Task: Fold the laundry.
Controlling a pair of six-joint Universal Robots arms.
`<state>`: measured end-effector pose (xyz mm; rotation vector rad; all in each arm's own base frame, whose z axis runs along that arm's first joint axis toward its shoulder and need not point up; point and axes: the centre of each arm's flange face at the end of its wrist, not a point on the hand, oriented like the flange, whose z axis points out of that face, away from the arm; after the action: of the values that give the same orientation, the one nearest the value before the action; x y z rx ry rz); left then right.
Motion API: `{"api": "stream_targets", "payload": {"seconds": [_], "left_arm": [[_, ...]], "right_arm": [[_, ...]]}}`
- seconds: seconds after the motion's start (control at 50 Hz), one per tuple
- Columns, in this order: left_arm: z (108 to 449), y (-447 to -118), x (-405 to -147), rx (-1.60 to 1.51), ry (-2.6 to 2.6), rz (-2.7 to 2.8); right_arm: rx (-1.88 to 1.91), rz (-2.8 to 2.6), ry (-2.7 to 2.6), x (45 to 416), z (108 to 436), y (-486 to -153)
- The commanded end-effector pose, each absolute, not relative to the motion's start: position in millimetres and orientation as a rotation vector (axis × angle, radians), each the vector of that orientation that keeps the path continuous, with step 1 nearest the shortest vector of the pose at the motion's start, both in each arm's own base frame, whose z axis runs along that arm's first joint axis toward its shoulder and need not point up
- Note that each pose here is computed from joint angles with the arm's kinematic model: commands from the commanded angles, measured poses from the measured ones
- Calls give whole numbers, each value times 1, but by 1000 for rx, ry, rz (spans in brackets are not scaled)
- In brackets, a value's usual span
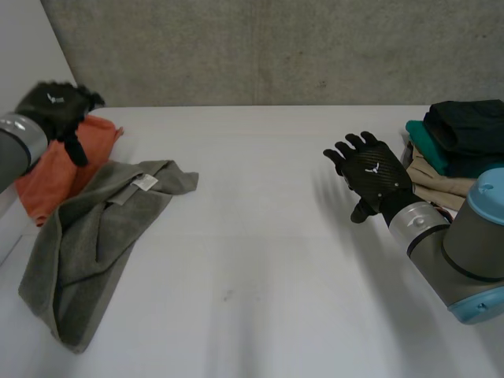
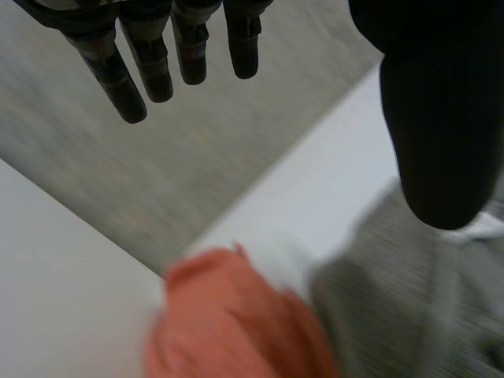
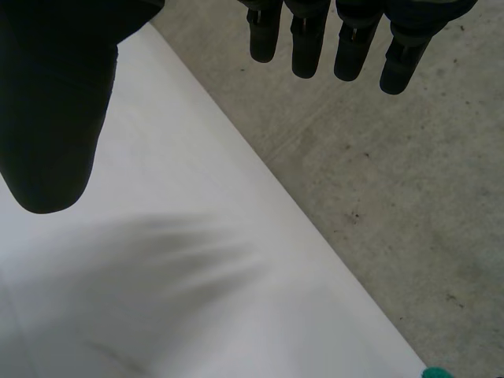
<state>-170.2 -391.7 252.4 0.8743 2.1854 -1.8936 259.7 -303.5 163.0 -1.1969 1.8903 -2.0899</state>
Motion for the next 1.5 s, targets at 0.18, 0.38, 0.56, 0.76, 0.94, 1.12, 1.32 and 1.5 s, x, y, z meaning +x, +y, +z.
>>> {"api": "stream_targets", "payload": {"seconds": [0.18,0.38,0.56,0.76,0.94,1.12,1.32,1.5], "left_arm": [[149,-365,-147,1129,2371,-1495],[151,-376,-154,1169,2194,-1661],[195,-364,-206,1142,2130,-1950],[276,-250,-316,1394,2102,-2311],[194,-222,-378,1487,2217,-2053],[198,-219,-377,1637,2073,-1972],[262,-249,-300,1073,2303,-2135],[220,-261,-249,726,2716,-1900]], "right_arm": [[-1240,-2075,1898,260,160,-301],[-1271,-2083,1894,261,159,-299],[-1263,-2120,1891,259,166,-303],[-1150,-2199,1924,247,185,-319],[-1101,-2134,2030,241,187,-324],[-1088,-2060,2067,243,198,-323],[-1176,-1876,2032,264,225,-303],[-1415,-1718,1766,322,231,-283]]}}
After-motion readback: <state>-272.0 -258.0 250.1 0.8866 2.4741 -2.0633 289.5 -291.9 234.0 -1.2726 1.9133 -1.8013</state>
